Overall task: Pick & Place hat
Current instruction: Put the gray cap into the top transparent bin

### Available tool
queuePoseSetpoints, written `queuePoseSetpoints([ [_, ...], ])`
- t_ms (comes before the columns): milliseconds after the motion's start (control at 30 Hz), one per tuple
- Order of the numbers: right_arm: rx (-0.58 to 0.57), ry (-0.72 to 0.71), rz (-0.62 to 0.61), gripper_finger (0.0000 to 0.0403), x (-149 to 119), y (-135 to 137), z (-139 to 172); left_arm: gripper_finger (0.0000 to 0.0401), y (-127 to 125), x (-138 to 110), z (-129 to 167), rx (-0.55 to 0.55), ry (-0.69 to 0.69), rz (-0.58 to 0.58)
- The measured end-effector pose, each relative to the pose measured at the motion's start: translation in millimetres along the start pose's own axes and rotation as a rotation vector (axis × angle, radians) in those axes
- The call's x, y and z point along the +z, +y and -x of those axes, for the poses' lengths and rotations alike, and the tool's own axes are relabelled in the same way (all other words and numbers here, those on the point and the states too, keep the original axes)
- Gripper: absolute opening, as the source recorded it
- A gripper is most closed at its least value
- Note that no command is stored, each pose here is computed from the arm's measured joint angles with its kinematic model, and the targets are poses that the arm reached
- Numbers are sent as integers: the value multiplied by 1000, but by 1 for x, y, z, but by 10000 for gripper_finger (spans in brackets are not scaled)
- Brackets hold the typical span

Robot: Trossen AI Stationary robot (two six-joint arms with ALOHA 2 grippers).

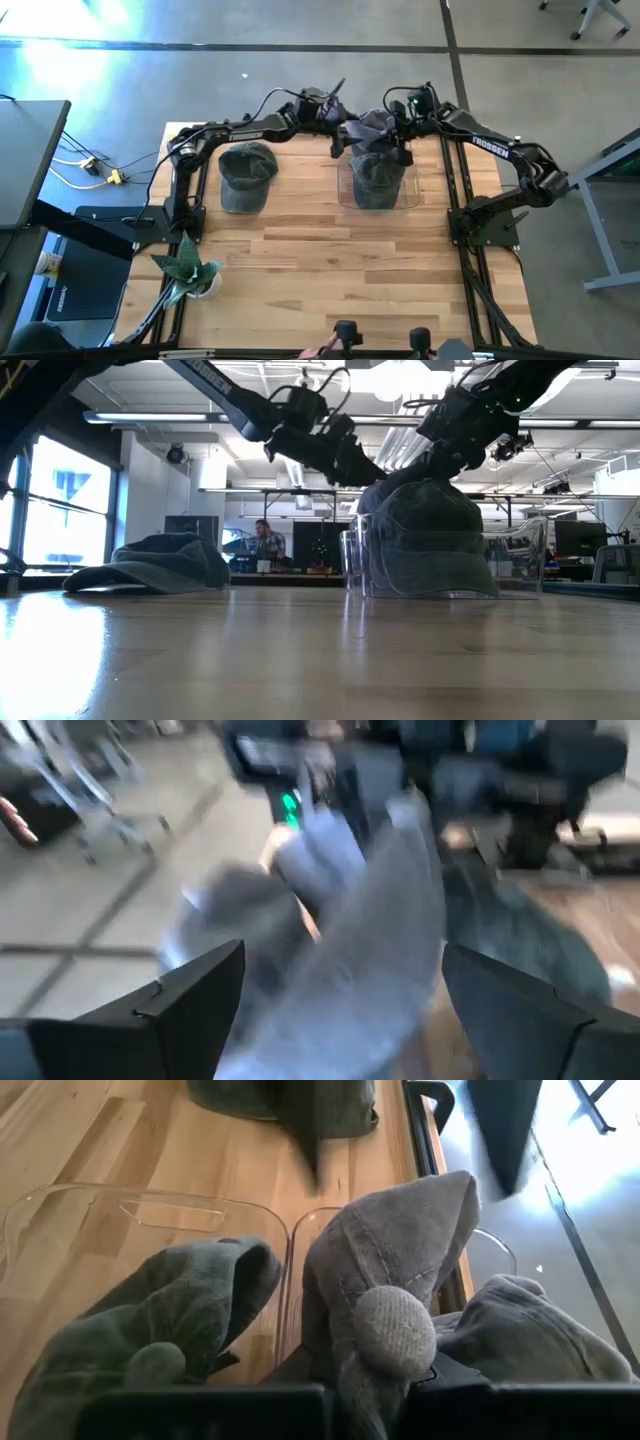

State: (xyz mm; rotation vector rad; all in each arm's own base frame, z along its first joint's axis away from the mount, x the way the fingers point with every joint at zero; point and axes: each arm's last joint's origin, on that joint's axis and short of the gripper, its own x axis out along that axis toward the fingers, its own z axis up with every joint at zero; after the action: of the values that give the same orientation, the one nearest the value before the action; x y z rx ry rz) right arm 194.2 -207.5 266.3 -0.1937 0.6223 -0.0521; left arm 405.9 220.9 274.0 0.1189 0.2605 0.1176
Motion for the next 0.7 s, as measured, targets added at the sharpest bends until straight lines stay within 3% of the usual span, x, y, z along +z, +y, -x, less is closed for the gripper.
queuePoseSetpoints([
  [133, -6, -5, -22, 9, 1, -1, 0, 339, -5, 2, -9, -2, -24, -51],
  [267, -12, -6, -55, 12, 0, -2, 1, 318, -11, -19, -17, -27, 78, -43],
  [400, -10, -6, -58, 22, -1, -2, 1, 277, -14, -6, -15, -8, 35, -77],
  [700, -9, -5, -126, 12, -1, -2, 1, 171, -14, -11, -16, -3, 61, -86],
])
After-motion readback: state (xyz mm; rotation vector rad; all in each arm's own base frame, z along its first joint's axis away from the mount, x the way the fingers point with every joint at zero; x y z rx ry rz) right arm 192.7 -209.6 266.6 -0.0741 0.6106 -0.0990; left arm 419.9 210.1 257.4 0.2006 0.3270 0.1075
